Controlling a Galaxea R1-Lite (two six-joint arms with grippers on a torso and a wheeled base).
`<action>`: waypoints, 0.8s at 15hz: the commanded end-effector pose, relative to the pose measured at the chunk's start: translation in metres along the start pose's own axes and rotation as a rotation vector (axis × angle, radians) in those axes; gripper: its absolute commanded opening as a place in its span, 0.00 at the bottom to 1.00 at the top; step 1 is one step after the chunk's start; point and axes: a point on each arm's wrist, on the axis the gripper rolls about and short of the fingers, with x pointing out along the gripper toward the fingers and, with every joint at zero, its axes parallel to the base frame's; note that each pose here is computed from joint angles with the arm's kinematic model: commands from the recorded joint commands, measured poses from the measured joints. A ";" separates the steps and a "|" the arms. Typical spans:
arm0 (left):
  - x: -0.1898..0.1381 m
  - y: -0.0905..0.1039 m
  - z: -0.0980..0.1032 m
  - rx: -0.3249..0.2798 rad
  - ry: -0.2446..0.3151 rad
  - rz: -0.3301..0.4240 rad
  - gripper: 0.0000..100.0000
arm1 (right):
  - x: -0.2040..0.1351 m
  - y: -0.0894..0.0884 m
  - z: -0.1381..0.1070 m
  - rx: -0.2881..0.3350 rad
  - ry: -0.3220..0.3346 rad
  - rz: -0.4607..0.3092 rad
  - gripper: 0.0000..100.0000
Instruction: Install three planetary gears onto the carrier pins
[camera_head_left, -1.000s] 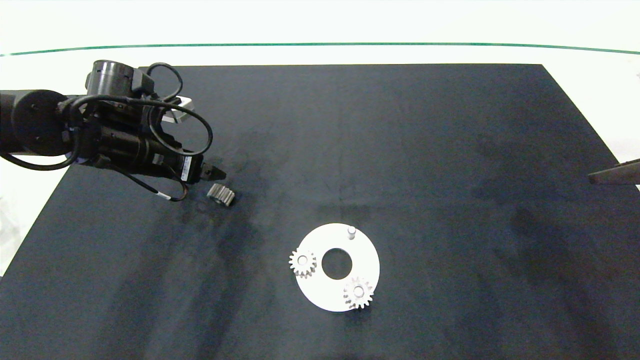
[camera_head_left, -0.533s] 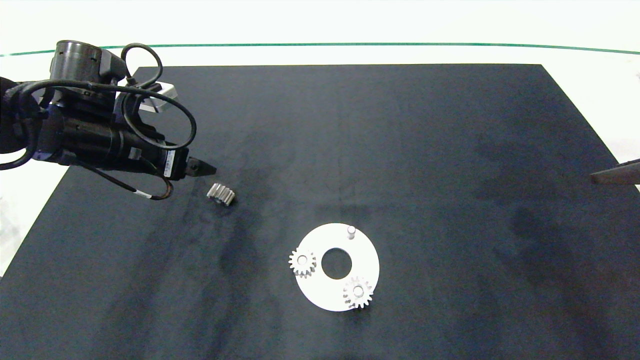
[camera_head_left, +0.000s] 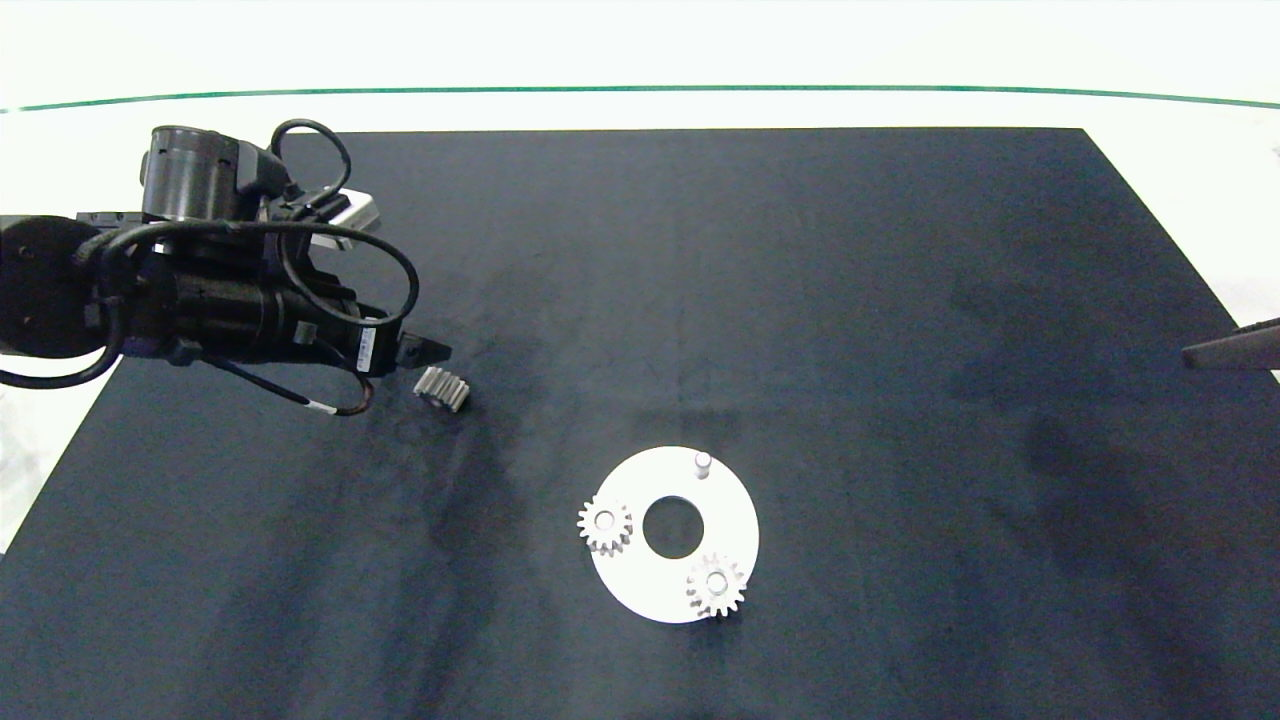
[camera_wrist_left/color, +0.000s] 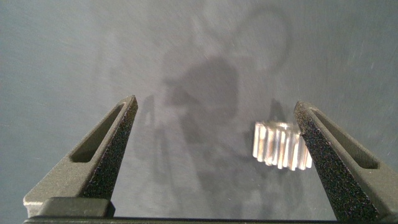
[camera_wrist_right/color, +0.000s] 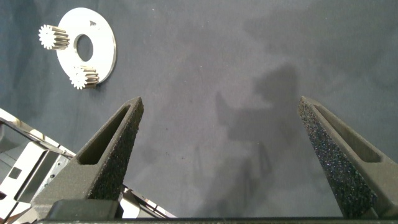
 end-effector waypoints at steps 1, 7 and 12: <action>0.004 0.000 -0.017 0.006 0.060 -0.003 1.00 | 0.000 0.000 0.000 0.000 0.002 0.004 1.00; -0.014 0.017 -0.021 0.010 0.044 0.051 1.00 | -0.001 0.001 0.000 0.000 0.001 0.005 1.00; -0.067 0.001 -0.002 0.042 -0.043 0.028 1.00 | 0.000 0.001 -0.001 0.000 0.003 0.009 1.00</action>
